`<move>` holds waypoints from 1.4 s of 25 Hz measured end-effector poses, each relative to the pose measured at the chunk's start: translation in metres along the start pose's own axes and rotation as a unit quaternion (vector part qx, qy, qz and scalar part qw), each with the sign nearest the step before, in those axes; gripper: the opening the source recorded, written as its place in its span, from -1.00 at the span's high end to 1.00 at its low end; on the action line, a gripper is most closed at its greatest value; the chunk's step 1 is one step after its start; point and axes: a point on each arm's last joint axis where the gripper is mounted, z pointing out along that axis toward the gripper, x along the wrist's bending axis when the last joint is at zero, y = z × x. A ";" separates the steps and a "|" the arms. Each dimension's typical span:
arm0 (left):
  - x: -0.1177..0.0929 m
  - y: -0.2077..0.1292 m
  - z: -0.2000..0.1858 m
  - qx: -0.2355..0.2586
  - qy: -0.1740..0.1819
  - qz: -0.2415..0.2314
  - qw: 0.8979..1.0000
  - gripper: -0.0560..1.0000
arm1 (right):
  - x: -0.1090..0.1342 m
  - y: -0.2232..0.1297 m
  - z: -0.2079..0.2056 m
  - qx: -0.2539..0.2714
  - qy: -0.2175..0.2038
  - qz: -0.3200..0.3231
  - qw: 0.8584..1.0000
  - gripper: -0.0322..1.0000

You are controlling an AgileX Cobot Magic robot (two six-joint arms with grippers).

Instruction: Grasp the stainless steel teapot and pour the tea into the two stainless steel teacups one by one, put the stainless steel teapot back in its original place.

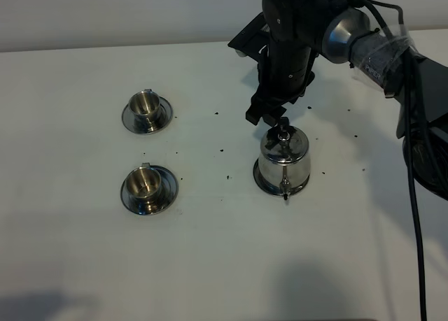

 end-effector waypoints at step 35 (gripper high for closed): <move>0.000 0.000 0.000 0.000 0.000 0.000 1.000 0.16 | -0.032 -0.012 0.001 -0.004 0.015 0.046 0.999 -0.09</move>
